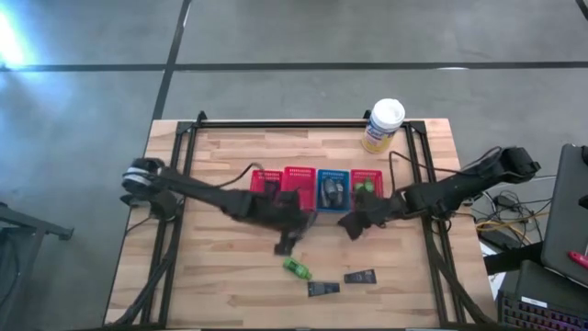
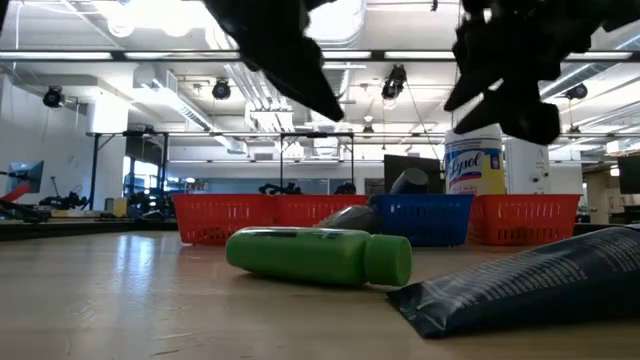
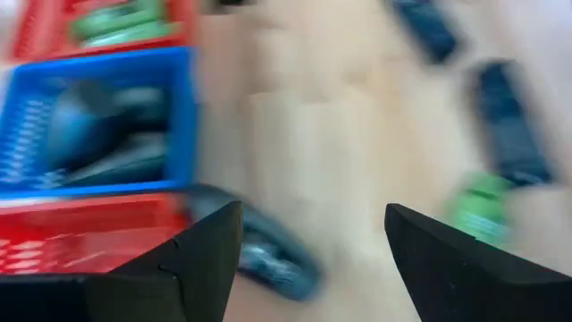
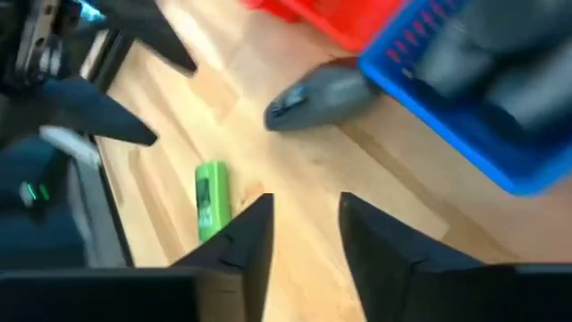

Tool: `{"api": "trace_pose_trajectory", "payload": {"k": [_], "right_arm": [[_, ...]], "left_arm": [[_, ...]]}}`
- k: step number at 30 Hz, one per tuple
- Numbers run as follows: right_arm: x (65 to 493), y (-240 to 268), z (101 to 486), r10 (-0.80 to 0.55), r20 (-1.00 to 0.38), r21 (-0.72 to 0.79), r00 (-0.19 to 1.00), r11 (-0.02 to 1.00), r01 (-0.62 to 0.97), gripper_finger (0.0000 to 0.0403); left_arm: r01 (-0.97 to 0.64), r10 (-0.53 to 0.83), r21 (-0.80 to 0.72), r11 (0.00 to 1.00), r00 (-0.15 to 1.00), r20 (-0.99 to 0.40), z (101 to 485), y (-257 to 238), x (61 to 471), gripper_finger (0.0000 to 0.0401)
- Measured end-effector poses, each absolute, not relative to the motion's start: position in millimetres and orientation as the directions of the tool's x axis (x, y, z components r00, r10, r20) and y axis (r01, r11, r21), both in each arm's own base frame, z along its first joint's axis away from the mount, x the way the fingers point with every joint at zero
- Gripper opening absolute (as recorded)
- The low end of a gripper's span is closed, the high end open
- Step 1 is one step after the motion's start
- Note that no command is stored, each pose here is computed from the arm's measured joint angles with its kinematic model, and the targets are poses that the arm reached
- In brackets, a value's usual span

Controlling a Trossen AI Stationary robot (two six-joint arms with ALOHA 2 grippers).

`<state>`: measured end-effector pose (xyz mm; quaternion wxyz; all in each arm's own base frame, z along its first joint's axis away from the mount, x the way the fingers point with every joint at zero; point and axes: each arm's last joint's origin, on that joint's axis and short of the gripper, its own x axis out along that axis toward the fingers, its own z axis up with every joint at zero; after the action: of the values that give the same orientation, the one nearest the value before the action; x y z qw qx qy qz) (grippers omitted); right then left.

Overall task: Pick & Place Travel size toiletries
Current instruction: Put the gray deodorant into the blue bin

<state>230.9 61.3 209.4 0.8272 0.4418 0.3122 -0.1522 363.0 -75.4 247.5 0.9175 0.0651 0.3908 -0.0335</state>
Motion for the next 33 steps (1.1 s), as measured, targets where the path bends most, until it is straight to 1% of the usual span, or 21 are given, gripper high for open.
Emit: {"api": "trace_pose_trajectory", "payload": {"k": [1,3,5,7,9,11,14,18,22,25,29,33], "right_arm": [[233.9,63.6,211.4,0.029,-0.652,0.612,0.758,0.61,0.503,0.0139],[239.7,66.1,214.0,0.032,-0.672,0.569,0.74,0.662,0.488,0.0161],[244.8,65.9,214.2,0.017,-0.709,0.522,0.705,0.685,0.509,0.0181],[250.4,66.9,214.7,0.003,-0.735,0.491,0.678,0.692,0.529,0.0202],[255.4,68.5,216.4,-0.001,-0.751,0.473,0.66,0.697,0.539,0.0222],[259.5,70.4,215.6,-0.005,-0.773,0.448,0.635,0.703,0.552,0.0243],[263.1,72.9,215.5,-0.015,-0.803,0.409,0.595,0.712,0.57,0.0274],[265.9,74.0,217.7,-0.026,-0.829,0.374,0.559,0.717,0.588,0.0309],[265.6,74.6,223.1,-0.067,-0.814,0.365,0.577,0.715,0.597,0.0337],[261.5,76.2,229.2,-0.083,-0.803,0.371,0.591,0.706,0.604,0.035],[253.4,77.4,234.4,-0.095,-0.802,0.373,0.59,0.692,0.619,0.0352],[244.1,79.2,236.6,-0.103,-0.82,0.352,0.563,0.684,0.638,0.0337]], "left_arm": [[0.112,-0.024,0.072,0.991,0.685,-0.728,245.2,-81.2,360.6,0.0277],[0.033,-0.051,-0.039,0.999,0.652,-0.756,235.3,-81.6,357.0,0.0277],[-0.109,-0.036,-0.131,0.985,0.618,-0.785,222.5,-74.5,357.3,0.0277],[-0.243,0.003,-0.183,0.952,0.609,-0.793,215.6,-70.8,359.4,0.0278],[-0.352,0.03,-0.254,0.901,0.634,-0.773,213.7,-70.2,364.6,0.028],[-0.427,0.054,-0.298,0.854,0.642,-0.765,209.5,-71.1,370.0,0.0284],[-0.49,0.078,-0.297,0.82,0.609,-0.789,194.1,-72.2,376.4,0.0291],[-0.53,0.107,-0.272,0.803,0.577,-0.81,177.5,-75.5,384.3,0.03],[-0.563,0.215,-0.158,0.811,0.538,-0.815,159.5,-74.8,391.2,0.0302],[-0.552,0.221,-0.13,0.824,0.523,-0.823,149.0,-75.3,397.7,0.0295],[-0.531,0.217,-0.104,0.841,0.507,-0.834,139.3,-79.0,401.9,0.0266],[-0.5,0.217,-0.085,0.862,0.514,-0.83,136.4,-87.2,401.3,0.0209]]}}
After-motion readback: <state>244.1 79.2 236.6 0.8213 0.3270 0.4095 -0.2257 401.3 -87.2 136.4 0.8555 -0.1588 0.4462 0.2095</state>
